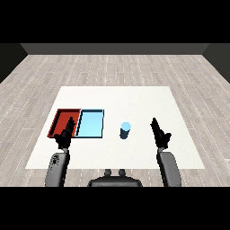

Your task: Pick the blue can and put it in the blue box

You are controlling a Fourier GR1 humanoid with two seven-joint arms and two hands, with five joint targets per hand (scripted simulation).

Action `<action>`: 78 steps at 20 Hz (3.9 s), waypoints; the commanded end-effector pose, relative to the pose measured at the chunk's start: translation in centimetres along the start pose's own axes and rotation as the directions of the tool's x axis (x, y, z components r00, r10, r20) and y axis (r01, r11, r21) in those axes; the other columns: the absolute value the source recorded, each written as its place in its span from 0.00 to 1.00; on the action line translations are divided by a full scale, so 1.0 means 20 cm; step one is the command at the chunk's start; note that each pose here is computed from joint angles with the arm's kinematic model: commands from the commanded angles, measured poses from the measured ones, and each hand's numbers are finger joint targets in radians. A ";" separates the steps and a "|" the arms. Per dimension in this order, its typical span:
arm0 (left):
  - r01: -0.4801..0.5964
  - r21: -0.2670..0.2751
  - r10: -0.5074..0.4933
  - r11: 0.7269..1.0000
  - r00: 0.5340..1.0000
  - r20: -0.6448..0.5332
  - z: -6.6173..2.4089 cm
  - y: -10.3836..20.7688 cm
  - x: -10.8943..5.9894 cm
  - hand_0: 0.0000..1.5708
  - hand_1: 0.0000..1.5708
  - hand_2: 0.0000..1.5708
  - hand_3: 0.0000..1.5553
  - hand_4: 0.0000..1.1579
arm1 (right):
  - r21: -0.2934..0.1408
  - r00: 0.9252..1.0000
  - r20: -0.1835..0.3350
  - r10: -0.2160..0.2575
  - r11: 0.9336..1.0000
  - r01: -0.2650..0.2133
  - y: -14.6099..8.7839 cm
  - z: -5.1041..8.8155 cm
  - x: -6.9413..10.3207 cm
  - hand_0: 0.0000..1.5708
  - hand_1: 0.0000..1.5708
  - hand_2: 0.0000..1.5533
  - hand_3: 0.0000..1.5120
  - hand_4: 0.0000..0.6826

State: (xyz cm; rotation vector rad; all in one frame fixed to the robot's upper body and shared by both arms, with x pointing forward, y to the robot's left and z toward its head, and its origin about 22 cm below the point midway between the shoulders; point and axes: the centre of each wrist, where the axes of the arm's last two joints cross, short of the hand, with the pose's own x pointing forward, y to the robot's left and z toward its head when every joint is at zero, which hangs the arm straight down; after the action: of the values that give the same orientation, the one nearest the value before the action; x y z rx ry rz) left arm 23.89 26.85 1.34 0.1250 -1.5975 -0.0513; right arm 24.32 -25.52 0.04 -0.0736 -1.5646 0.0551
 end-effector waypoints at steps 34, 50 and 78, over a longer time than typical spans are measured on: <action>-0.160 -0.101 0.188 0.982 0.883 0.430 -0.071 -0.08 0.11 0.00 0.00 0.00 0.00 0.00 | 0.179 0.941 0.198 -0.276 0.954 0.242 0.22 -0.23 0.06 0.00 0.00 0.00 0.00 0.00; -0.166 -0.104 0.195 0.981 0.881 0.430 -0.104 0.05 0.11 0.00 0.00 0.00 0.00 0.00 | 0.143 0.913 0.128 -0.388 0.918 0.370 0.51 -0.16 -0.15 0.00 0.00 0.00 0.00 0.00; -0.173 -0.077 0.189 0.982 0.884 0.428 -0.009 0.08 0.17 0.00 0.00 0.00 0.00 0.00 | 0.169 0.913 0.039 -0.406 0.903 0.394 0.67 -0.30 -0.29 0.00 0.00 0.00 0.00 0.00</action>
State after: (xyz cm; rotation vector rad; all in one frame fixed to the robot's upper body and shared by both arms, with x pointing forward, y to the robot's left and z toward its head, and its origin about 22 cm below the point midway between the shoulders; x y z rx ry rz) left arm 24.29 27.00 3.44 -0.0786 -2.0492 0.0446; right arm 30.71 -13.77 -5.80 0.3791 -1.6213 -0.1530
